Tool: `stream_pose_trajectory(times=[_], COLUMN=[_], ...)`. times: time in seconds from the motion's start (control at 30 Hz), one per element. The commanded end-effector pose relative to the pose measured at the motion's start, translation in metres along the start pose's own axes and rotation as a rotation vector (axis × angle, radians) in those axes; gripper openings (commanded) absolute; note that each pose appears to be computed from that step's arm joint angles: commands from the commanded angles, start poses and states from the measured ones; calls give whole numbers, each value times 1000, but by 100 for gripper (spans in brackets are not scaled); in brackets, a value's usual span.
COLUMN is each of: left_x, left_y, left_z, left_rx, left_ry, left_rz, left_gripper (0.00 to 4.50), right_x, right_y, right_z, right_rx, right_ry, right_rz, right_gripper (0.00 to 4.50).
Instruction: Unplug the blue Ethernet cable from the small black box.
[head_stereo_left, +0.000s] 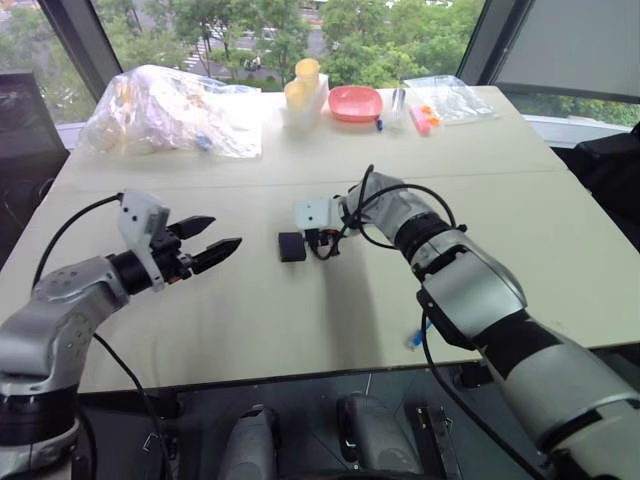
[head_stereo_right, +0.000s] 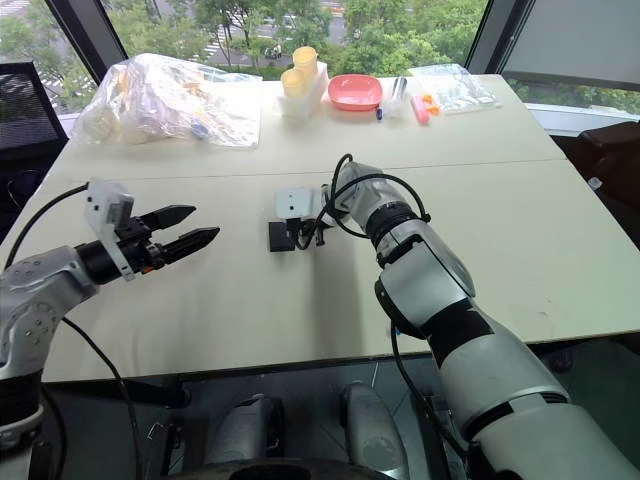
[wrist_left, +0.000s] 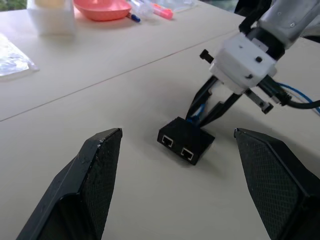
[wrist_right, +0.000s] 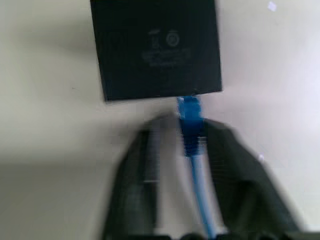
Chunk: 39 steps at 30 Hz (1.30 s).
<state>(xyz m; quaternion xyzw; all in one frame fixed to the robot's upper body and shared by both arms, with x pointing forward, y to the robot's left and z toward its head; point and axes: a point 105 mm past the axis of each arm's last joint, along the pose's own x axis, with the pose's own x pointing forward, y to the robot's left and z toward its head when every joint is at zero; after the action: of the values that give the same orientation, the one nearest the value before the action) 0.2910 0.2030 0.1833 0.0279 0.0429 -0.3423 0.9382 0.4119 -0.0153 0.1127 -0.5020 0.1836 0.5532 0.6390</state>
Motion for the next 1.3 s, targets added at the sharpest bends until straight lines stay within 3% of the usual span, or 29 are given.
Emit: stream_pose_trajectory(times=[0.03, 0.1, 0.27, 0.37, 0.43, 0.53, 0.63, 0.83, 1.03, 1.3], left_x=[-14, -18, -15, 8, 18, 44, 82, 112, 131, 149], left_y=[0, 3, 17, 25, 28, 40, 54, 48, 37, 30], left_z=[16, 19, 28, 33, 36, 45, 69, 90, 91, 90], left_rx=[49, 49, 3, -56, -72, -110, -178, -186, -161, -177], left_ry=[-24, -26, -52, -50, -43, -62, -140, -182, -160, -187], left_rz=[39, 53, 3, -159, -230, -312, -347, -410, -441, -401], left_gripper=[374, 374, 374, 374, 374, 374, 374, 374, 374, 374], right_x=[14, 10, -46, -96, -112, -129, -137, -137, -143, -142], right_y=[14, 2, -62, -89, -95, -92, -84, -77, -85, -83], right_z=[-13, -12, 19, 36, 45, 47, 42, 43, 31, 38], right_rx=[28, -39, -220, -388, -413, -401, -435, -412, -320, -289], right_ry=[35, 49, -61, -149, -206, -296, -293, -278, -174, -157], right_rz=[17, -65, -444, -691, -778, -815, -864, -907, -1012, -1048], right_gripper=[4, 4, 4, 4, 4, 4, 4, 4, 4, 4])
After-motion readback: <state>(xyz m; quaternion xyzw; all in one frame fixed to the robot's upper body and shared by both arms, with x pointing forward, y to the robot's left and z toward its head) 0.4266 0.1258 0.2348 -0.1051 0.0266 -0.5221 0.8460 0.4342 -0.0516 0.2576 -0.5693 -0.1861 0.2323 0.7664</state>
